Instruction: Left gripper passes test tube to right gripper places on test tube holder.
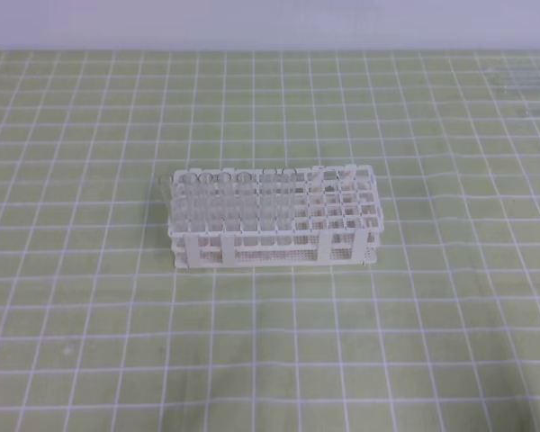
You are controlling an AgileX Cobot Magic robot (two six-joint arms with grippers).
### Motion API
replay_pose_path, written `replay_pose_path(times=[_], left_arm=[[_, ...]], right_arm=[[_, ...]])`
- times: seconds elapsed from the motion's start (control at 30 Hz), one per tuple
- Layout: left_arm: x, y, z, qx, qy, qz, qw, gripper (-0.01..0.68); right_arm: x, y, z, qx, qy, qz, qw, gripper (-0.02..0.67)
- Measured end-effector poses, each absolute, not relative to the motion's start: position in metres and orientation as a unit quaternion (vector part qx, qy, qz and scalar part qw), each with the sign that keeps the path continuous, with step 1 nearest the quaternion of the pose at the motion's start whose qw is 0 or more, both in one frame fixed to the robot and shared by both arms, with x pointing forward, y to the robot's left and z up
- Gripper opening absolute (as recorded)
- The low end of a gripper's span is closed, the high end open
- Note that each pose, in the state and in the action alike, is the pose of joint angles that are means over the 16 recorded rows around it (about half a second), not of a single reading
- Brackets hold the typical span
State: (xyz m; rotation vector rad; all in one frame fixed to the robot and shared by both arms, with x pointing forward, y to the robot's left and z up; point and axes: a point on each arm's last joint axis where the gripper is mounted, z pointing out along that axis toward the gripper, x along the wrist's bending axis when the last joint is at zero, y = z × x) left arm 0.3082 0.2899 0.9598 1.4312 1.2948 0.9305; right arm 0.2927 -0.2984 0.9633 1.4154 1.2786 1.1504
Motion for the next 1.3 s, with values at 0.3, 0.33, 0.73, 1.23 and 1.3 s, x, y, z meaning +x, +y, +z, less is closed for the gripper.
replay_pose_path(times=[0.3,0.33,0.73,1.23,1.3], left_arm=[[0.3063,0.2883,0.9555,0.6,0.541,0.358,0.469,0.001],[0.3062,0.2883,0.9552,0.6,0.541,0.357,0.468,0.001],[0.306,0.2882,0.9538,0.601,0.543,0.354,0.467,0.001],[0.306,0.2882,0.9546,0.601,0.543,0.355,0.467,0.001],[0.306,0.2882,0.9549,0.6,0.543,0.355,0.468,0.001]], right_arm=[[0.2927,-0.2984,0.9633,0.57,0.515,0.463,0.441,-0.002],[0.2927,-0.2984,0.9633,0.57,0.515,0.463,0.441,-0.002],[0.2927,-0.2984,0.9633,0.57,0.515,0.463,0.441,-0.002],[0.2927,-0.2984,0.9633,0.57,0.515,0.463,0.442,-0.002],[0.2927,-0.2985,0.9633,0.57,0.515,0.463,0.442,-0.002]])
